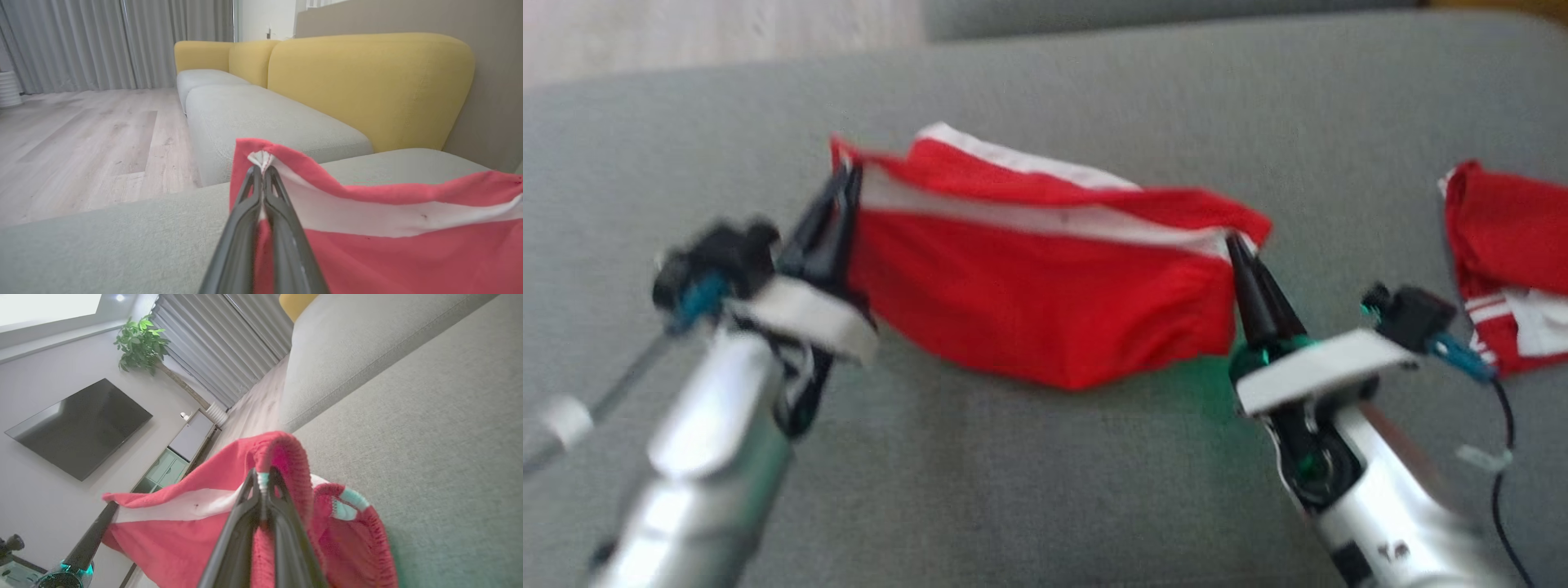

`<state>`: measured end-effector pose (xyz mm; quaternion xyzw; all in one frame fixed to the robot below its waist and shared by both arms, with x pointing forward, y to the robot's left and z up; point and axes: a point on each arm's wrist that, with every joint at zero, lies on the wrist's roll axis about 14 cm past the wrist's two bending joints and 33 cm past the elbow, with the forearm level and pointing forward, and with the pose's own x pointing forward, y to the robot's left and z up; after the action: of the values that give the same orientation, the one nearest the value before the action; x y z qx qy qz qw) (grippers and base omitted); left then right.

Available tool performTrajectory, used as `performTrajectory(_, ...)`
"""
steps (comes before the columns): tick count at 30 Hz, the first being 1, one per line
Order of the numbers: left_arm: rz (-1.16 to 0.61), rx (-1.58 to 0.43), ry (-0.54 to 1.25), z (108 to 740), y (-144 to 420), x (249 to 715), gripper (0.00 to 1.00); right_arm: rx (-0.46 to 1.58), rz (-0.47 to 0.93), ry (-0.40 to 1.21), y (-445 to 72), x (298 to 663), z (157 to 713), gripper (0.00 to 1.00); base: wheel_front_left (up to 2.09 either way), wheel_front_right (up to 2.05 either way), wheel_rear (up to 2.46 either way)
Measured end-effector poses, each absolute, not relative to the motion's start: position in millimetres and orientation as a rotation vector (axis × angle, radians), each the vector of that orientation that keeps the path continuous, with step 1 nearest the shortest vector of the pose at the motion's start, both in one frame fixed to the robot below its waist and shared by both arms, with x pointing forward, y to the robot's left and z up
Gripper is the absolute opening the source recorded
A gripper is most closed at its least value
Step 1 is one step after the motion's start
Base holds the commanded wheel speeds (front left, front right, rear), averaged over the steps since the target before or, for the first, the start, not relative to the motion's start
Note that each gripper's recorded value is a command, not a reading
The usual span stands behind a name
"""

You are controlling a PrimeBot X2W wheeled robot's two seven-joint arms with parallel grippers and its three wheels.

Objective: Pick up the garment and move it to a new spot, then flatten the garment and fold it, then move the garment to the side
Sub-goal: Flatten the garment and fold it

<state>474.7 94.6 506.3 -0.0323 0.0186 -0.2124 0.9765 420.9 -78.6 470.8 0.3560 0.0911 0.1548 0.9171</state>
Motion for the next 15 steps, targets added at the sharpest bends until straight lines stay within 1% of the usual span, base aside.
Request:
performTrajectory(5,-0.495,-0.074,0.124,487,74,515,0.00,0.743,0.260,0.245,-84,444,445,0.00,0.00,0.00,0.00)
performTrajectory(9,-0.558,-0.064,0.198,462,56,529,0.00,0.736,0.220,0.293,-90,452,423,0.00,0.00,0.00,0.00)
performTrajectory(15,-0.572,-0.040,0.246,438,52,550,0.00,0.743,0.173,0.302,-100,457,412,0.00,0.00,0.00,0.00)
